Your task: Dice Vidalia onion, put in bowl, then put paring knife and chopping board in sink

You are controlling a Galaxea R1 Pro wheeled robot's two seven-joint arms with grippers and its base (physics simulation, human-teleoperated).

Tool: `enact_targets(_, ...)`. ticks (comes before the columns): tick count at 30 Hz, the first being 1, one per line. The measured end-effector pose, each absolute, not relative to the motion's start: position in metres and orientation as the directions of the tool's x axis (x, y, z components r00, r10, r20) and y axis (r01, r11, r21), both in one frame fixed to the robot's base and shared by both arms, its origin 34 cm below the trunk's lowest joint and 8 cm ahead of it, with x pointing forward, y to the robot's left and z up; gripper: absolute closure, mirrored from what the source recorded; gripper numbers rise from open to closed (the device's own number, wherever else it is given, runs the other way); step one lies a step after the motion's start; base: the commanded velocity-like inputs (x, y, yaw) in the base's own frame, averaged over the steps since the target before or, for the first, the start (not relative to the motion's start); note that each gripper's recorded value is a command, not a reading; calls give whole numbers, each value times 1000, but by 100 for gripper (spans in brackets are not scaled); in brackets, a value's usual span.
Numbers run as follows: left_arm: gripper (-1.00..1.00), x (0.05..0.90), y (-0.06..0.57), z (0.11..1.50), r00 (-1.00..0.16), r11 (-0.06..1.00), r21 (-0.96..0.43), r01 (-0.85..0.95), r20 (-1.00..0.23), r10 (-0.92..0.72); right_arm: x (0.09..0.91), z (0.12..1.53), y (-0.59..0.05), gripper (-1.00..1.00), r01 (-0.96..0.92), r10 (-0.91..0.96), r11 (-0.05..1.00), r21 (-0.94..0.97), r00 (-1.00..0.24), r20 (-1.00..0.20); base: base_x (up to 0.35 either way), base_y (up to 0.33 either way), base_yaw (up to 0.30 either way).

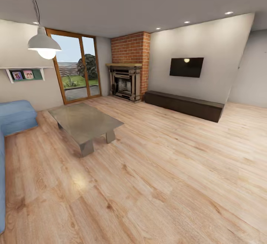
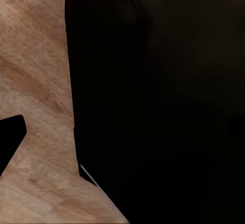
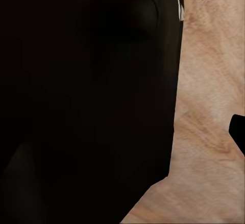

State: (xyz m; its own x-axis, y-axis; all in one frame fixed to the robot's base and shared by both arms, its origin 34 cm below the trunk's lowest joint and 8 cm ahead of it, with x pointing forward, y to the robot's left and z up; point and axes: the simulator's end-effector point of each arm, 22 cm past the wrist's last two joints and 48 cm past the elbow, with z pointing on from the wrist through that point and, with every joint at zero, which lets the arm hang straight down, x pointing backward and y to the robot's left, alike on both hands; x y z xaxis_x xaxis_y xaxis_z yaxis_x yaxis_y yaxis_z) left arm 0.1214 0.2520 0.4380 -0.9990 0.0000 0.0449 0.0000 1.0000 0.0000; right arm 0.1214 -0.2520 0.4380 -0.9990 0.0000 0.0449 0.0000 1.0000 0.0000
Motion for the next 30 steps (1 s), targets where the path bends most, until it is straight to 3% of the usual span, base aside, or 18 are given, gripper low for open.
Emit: enact_targets(30, -100, 130, 242, 438, -1000, 1000, -12, 1, 26, 1, 148, 438, -227, -100, -2, -2, 1000, 30, -1000, -8, 0, 0, 0)
